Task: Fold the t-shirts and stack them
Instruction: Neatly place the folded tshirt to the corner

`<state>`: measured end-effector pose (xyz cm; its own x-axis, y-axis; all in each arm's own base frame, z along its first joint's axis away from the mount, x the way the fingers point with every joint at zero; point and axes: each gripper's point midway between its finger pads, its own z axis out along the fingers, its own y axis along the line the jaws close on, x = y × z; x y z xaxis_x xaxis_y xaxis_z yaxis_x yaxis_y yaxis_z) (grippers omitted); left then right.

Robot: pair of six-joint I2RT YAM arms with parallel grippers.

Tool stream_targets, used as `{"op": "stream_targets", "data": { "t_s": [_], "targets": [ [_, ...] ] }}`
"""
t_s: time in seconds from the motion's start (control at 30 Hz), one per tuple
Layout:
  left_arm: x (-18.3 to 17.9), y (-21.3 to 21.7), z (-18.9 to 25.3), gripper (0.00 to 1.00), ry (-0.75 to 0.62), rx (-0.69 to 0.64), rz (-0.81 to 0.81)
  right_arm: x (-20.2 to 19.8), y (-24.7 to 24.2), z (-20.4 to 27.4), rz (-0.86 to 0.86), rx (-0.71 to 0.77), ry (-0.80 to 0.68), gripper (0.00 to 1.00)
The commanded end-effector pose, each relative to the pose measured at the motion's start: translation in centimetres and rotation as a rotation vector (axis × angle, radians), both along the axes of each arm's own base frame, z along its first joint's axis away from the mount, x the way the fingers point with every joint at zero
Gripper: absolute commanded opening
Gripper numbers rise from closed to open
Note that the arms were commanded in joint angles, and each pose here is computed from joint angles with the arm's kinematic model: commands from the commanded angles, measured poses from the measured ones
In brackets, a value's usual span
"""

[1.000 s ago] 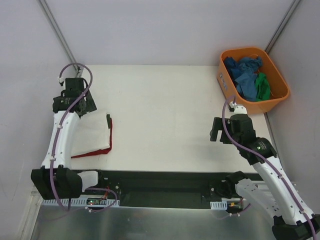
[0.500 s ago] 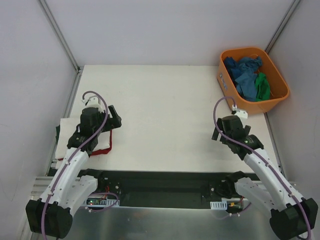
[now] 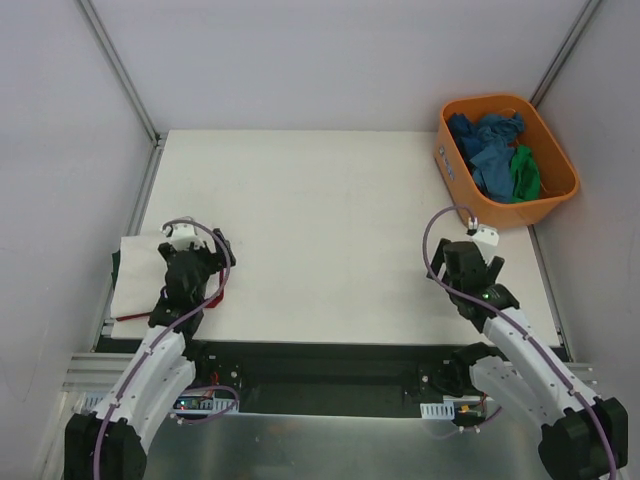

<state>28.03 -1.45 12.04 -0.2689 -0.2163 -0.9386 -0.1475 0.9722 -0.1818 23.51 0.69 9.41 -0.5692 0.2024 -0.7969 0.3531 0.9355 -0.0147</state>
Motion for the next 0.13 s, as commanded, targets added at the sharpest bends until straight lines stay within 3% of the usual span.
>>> {"op": "stream_targets", "data": {
  "t_s": [0.0, 0.1],
  "targets": [
    [1.3, 1.2, 2.2, 0.99, -0.195, 0.172, -0.004, 1.0, -1.0, 1.7, -0.033, -0.028, -0.132, 0.97],
    [1.5, 0.8, 1.2, 0.99, -0.201, 0.166, -0.026, 1.2, -0.9, 2.1, -0.024, -0.005, -0.196, 0.97]
  ]
}}
